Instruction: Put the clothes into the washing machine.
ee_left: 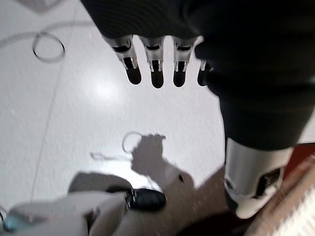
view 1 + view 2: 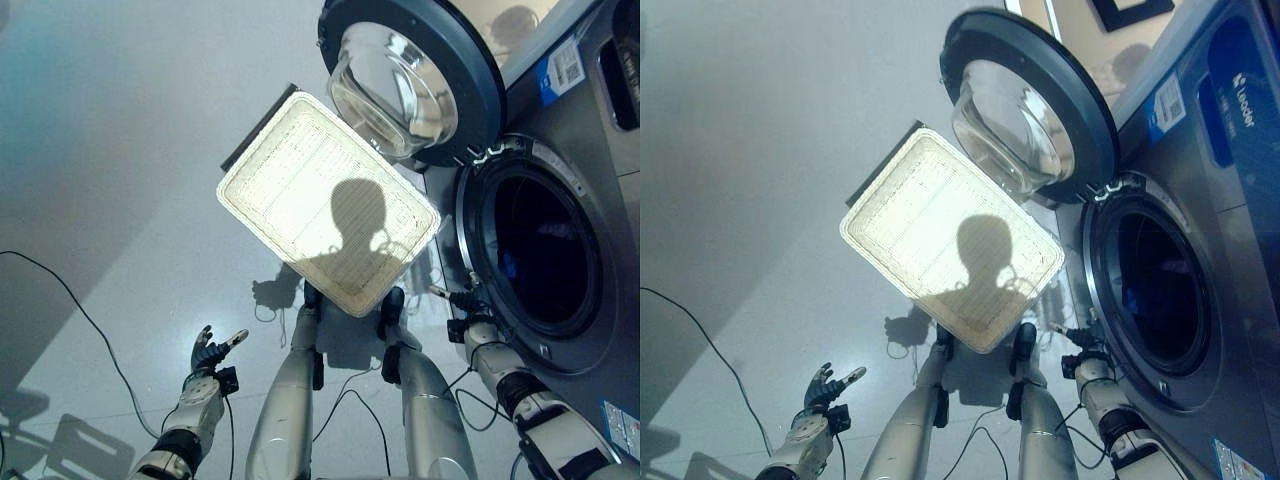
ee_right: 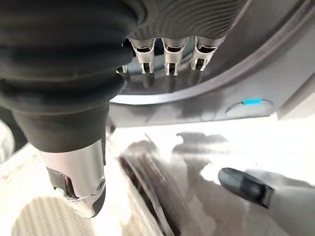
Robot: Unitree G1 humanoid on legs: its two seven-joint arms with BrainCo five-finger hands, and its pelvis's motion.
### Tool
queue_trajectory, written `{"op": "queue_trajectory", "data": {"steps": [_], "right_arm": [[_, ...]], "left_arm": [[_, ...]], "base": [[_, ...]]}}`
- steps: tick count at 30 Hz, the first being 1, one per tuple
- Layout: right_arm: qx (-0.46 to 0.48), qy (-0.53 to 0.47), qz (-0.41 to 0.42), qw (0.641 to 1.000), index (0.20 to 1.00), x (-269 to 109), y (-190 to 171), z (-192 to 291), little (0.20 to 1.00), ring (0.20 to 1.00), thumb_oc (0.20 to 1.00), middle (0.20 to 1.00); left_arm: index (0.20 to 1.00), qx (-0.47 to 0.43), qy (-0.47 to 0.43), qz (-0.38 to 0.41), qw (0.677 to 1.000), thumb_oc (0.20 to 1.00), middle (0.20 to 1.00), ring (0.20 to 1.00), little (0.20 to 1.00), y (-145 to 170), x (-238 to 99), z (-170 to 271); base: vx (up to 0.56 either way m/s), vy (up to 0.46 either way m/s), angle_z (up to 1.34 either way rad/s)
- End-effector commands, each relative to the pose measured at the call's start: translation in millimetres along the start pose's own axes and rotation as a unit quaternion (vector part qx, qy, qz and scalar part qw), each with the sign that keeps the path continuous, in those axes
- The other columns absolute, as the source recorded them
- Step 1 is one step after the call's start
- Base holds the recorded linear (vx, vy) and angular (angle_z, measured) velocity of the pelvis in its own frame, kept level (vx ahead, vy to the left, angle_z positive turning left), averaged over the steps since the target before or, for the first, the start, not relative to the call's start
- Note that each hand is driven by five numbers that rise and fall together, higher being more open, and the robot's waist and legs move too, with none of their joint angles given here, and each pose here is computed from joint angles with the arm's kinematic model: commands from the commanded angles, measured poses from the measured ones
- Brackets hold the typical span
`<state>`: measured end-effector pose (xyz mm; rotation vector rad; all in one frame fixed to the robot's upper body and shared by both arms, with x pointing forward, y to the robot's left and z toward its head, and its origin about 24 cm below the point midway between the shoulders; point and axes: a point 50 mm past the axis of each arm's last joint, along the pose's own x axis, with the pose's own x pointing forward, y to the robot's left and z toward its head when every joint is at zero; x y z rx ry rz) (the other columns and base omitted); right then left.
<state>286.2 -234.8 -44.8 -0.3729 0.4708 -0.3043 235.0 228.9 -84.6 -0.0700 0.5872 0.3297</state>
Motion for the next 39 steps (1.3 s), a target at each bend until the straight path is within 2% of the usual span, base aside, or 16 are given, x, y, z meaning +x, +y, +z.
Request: {"op": "queue_trajectory", "data": {"steps": [1, 3, 5, 7, 9, 13, 21, 29, 39], "right_arm": [[-0.044, 0.035, 0.021, 0.998, 1.000, -8, -2, -28, 1.000, 1.000, 1.000, 1.000], [-0.067, 0.062, 0.047, 0.995, 1.000, -15, 3, -45, 1.000, 1.000, 1.000, 1.000], [-0.113, 0.074, 0.082, 0.987, 1.000, -24, 10, -62, 1.000, 1.000, 1.000, 1.000], [-0.127, 0.089, 0.105, 0.982, 1.000, -30, 14, -72, 1.000, 1.000, 1.000, 1.000], [-0.120, 0.100, 0.125, 0.980, 1.000, -33, 17, -76, 1.000, 1.000, 1.000, 1.000], [-0.054, 0.178, 0.242, 0.952, 1.000, -55, 37, -105, 1.000, 1.000, 1.000, 1.000], [0.001, 0.242, 0.267, 0.933, 1.000, -75, 44, -129, 1.000, 1.000, 1.000, 1.000], [0.005, 0.304, 0.318, 0.898, 1.000, -101, 47, -156, 1.000, 1.000, 1.000, 1.000], [-0.009, 0.322, 0.332, 0.887, 1.000, -110, 48, -165, 1.000, 1.000, 1.000, 1.000]], "left_arm": [[1.000, 0.049, 0.010, -0.069, 0.996, 1.000, 1.000, 1.000, 1.000, -7, -4, -13], [1.000, 0.078, 0.011, -0.099, 0.992, 1.000, 1.000, 1.000, 1.000, -14, -7, -18], [1.000, 0.150, 0.015, -0.167, 0.974, 1.000, 1.000, 1.000, 1.000, -27, -14, -29], [1.000, 0.166, 0.029, -0.192, 0.967, 1.000, 1.000, 1.000, 1.000, -33, -18, -38], [1.000, 0.172, 0.036, -0.201, 0.964, 1.000, 1.000, 1.000, 1.000, -35, -20, -43], [1.000, 0.188, 0.071, -0.233, 0.951, 1.000, 1.000, 1.000, 1.000, -40, -28, -62], [1.000, 0.193, 0.144, -0.220, 0.945, 1.000, 1.000, 1.000, 1.000, -26, -36, -87], [1.000, 0.110, 0.244, -0.163, 0.950, 1.000, 1.000, 1.000, 1.000, 6, -52, -120], [1.000, 0.087, 0.263, -0.159, 0.948, 1.000, 1.000, 1.000, 1.000, 7, -60, -130]], "base": [[0.02, -0.049, 0.23], [0.04, -0.045, 0.20], [0.04, -0.050, 0.03], [0.05, -0.042, 0.01], [0.05, -0.042, 0.05], [0.10, -0.104, 0.02], [0.13, -0.037, -0.01], [0.12, 0.006, -0.03], [0.01, 0.001, 0.00]]}}
